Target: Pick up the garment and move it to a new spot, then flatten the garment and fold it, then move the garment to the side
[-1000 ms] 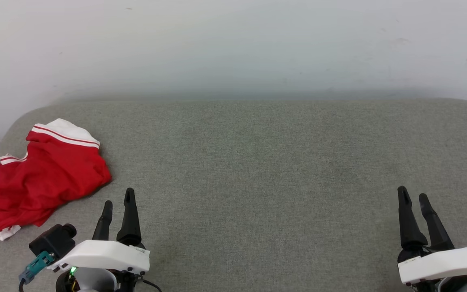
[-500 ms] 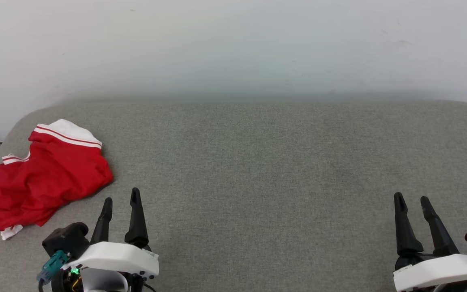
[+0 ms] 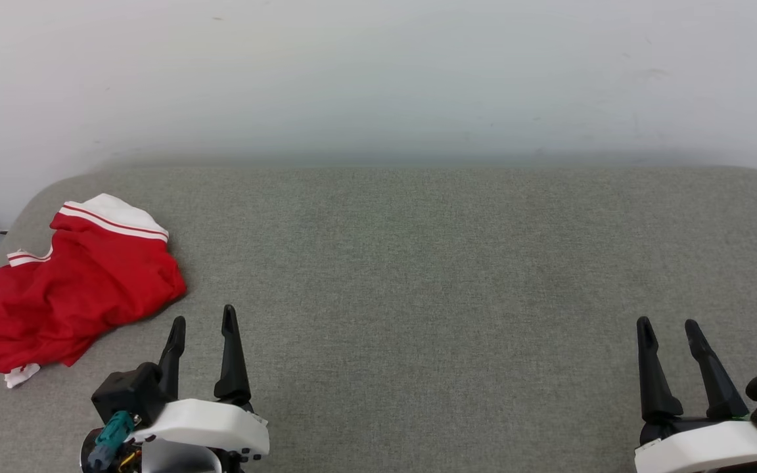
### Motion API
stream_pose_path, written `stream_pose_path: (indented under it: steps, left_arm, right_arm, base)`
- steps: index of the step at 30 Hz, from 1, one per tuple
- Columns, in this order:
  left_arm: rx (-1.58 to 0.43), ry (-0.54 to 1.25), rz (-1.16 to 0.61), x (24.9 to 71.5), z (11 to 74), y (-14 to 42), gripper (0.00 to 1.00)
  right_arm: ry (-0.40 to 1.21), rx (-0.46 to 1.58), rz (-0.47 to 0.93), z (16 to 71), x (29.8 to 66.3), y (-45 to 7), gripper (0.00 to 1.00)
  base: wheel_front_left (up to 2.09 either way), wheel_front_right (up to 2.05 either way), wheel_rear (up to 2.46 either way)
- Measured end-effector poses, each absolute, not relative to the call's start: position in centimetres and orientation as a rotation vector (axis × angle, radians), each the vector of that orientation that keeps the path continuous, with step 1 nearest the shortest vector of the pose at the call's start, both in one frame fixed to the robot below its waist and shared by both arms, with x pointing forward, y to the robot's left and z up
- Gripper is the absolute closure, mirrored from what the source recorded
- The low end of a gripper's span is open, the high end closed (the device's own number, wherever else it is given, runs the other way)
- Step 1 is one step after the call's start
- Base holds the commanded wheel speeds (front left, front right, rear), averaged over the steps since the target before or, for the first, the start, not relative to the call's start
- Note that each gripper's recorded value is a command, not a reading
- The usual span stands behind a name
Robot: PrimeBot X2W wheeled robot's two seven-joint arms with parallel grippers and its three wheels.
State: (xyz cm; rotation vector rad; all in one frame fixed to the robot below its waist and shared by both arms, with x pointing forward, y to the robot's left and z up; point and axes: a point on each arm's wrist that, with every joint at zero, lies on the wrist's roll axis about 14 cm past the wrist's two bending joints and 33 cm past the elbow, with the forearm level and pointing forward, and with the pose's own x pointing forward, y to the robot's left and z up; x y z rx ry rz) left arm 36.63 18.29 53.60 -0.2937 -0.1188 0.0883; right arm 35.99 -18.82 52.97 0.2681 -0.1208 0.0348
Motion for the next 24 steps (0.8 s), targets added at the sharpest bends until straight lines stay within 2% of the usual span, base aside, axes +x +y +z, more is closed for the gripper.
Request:
stream_pose_path:
  steps: [24]
  left_arm:
    - [-0.116,-0.194,0.070,35.8,54.9,17.8,0.00]
  right_arm:
    - [-0.186,0.136,0.078,54.4,35.5,-17.7,0.00]
  base:
    - [0.00,0.00,0.00]
